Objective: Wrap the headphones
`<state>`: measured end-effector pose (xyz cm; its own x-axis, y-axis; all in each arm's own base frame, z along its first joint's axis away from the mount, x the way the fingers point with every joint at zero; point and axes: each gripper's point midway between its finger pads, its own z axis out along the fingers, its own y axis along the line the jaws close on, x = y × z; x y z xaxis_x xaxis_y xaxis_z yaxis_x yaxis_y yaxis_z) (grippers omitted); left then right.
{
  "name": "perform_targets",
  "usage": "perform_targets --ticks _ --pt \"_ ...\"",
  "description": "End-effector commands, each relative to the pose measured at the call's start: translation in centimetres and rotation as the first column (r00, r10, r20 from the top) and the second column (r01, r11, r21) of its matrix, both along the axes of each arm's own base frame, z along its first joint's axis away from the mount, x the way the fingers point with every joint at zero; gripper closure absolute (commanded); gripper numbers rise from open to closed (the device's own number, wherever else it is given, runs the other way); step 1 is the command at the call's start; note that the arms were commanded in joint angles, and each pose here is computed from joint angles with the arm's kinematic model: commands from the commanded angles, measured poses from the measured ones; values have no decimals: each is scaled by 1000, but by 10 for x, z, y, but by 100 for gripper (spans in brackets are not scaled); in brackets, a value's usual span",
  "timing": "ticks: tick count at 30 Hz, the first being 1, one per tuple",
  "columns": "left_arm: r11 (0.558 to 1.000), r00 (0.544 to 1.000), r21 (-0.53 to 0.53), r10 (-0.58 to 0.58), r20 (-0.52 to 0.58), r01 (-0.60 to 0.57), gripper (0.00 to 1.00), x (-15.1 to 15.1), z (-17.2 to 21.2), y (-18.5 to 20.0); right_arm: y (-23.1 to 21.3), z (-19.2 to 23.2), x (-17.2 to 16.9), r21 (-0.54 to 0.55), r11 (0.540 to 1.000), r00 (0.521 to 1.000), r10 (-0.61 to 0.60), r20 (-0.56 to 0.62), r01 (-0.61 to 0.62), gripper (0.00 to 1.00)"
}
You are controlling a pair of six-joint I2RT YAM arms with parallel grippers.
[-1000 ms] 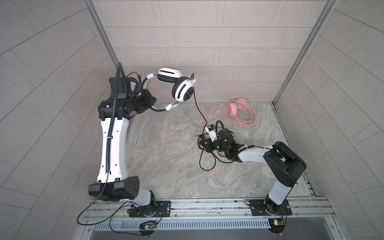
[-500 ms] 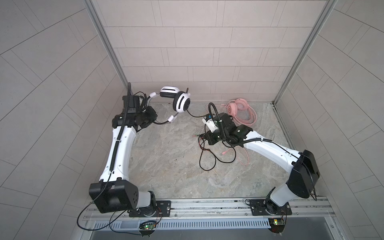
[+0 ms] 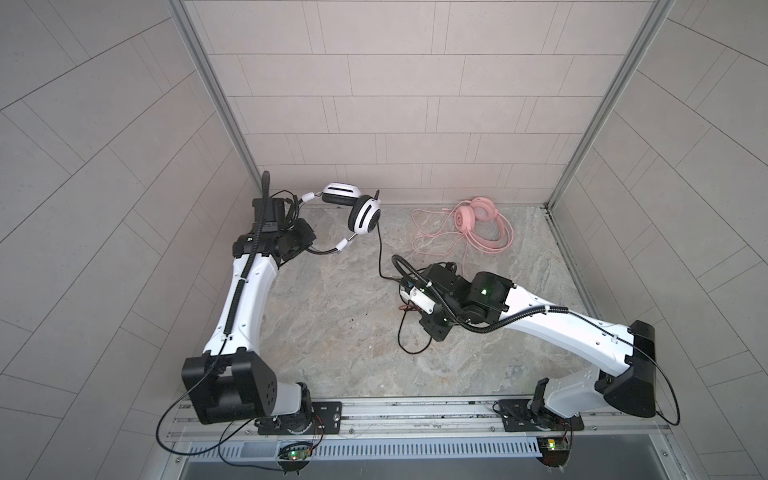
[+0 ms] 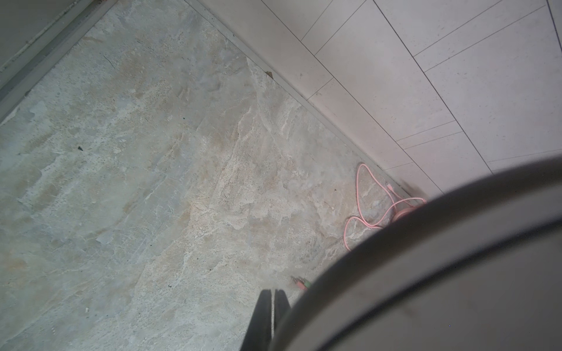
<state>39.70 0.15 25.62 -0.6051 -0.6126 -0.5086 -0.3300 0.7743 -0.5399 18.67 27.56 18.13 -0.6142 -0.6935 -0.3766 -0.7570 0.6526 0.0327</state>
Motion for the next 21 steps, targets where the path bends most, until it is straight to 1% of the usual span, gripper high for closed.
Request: perform_targets --ticks 1,3,5,8,10,11,13,16,19,21 --pt "998 993 -67 23 114 -16 100 17 19 -3 -13 -11 -6 -106 994 1000 -7 -16 6 100" --pt "998 995 -62 26 101 -20 100 16 11 -3 -9 -5 -7 -143 990 1000 13 19 -10 100" --pt "998 996 -56 15 84 -11 100 16 1 -3 0 3 -11 -171 984 997 59 43 -51 100" --pt "996 999 -74 -37 39 40 100 16 -16 -13 18 20 -14 -181 977 990 126 62 -113 100" --pt "995 997 -73 -72 12 72 100 14 -22 -20 28 36 -12 -182 975 986 144 82 -127 100" --pt "995 996 -53 -86 0 86 100 12 -22 -22 31 44 -10 -181 975 984 151 94 -132 100" --pt "992 992 23 -120 -25 121 100 7 -21 -29 38 63 -3 -172 974 976 171 137 -147 100" --pt "972 979 124 -190 -70 198 100 -3 -22 -41 41 88 9 -186 970 957 194 215 -155 100" --pt "948 963 177 -248 -106 264 100 -16 -26 -52 34 115 26 -212 970 927 182 328 -116 100" --pt "928 949 200 -297 -108 313 100 -24 -26 -60 27 131 37 -223 971 903 169 396 -83 100"
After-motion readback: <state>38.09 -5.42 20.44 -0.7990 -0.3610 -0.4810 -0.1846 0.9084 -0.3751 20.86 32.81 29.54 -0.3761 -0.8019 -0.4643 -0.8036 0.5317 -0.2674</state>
